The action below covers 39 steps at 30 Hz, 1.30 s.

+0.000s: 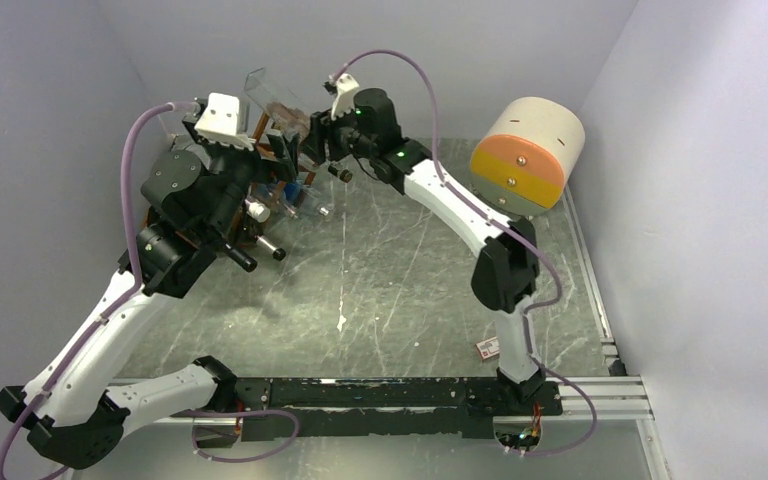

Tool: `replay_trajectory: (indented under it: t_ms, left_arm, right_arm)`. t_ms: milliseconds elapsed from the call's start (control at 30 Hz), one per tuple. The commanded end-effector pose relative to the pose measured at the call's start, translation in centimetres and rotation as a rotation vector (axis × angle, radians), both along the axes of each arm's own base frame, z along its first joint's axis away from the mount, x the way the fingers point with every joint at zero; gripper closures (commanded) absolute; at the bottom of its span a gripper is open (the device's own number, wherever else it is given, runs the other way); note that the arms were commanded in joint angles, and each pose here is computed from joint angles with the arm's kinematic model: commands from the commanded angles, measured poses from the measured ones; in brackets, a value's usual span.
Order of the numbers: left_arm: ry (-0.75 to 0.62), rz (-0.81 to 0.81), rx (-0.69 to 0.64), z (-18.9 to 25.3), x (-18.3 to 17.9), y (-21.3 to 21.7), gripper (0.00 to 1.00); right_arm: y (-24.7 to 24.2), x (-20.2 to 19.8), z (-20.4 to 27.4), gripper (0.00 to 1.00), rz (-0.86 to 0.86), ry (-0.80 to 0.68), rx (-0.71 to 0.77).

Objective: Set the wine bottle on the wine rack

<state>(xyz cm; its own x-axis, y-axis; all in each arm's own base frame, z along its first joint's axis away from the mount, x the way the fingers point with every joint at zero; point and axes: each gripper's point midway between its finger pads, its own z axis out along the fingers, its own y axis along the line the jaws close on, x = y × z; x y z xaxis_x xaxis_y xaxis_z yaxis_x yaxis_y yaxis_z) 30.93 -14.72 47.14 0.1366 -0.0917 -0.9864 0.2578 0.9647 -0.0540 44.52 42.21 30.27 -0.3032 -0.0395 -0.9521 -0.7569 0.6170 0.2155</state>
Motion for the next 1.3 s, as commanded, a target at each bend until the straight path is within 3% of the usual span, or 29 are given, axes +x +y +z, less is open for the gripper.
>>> replay_trajectory:
  t_ms: [0,333,633,1167,1267]
  left_arm:
    - [0.081,-0.050,-0.024,-0.9,-1.0,-0.4,0.03]
    - [0.168,-0.002,-0.038,-2.9,-3.3,2.0,0.03]
    - [0.205,-0.022,-0.047,-3.7,-3.8,1.9,0.03]
    - [0.242,-0.014,-0.034,-4.9,-3.4,1.6,0.03]
    - [0.244,-0.001,-0.034,-5.0,-3.2,1.7,0.03]
  right_arm:
    - [3.4,1.8,2.7,1.00,-0.007,-0.103,0.073]
    - [6.5,2.6,-0.2,1.00,0.007,-0.075,0.058]
    - [7.0,2.6,-3.0,0.74,0.022,-0.035,0.004]
    - [8.0,2.3,-5.6,0.55,0.086,-0.029,-0.025]
    - [8.0,2.2,-6.0,0.44,0.090,-0.029,-0.030]
